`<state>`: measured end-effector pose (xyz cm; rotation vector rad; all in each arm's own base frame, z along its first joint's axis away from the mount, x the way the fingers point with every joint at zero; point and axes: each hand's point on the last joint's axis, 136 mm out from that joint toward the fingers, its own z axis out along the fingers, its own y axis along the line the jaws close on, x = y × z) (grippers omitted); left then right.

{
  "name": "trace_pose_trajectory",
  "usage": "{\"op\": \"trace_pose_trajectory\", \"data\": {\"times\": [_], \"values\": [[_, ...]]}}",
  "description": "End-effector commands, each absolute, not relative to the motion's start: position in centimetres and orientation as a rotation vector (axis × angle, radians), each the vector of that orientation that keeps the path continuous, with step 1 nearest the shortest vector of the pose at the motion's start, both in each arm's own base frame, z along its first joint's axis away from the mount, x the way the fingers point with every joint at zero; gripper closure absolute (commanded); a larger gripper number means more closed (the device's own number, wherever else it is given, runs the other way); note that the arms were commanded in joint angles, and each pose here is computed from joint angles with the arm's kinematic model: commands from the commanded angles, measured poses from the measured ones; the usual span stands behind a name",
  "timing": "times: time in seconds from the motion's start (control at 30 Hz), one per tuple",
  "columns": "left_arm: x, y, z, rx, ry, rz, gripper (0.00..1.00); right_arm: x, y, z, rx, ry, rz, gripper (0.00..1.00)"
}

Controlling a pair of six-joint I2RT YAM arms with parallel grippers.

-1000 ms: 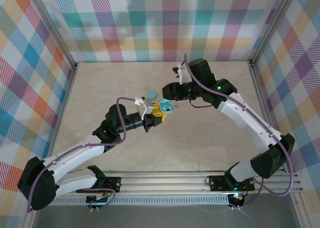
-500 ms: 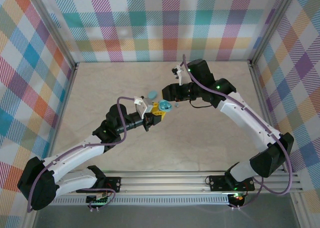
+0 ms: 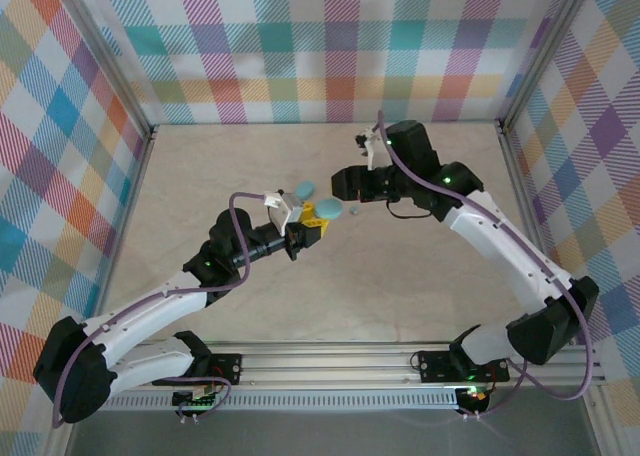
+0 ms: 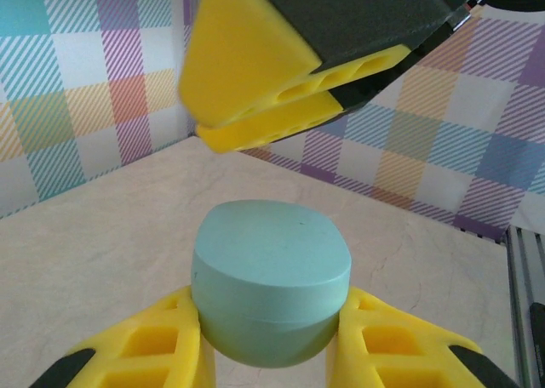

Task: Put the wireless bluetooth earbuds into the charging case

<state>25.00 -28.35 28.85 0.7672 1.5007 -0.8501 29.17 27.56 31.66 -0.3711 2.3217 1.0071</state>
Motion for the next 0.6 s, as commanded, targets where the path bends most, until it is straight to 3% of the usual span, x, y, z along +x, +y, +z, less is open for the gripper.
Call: {"op": "trace_pose_trajectory", "data": {"times": [0.0,0.3,0.57], "values": [[25.3,-27.2,31.4,0.688,1.432,-0.851,1.00,29.6,26.6,32.9,-0.273,2.273,1.133,0.46],[25.8,-26.6,33.0,0.632,1.416,-0.847,1.00,28.9,28.3,34.5,-0.214,2.191,1.585,0.40],[26.3,-27.4,34.5,0.636,1.369,-0.868,1.00,28.6,29.6,34.1,-0.212,2.207,1.755,0.40]]}}
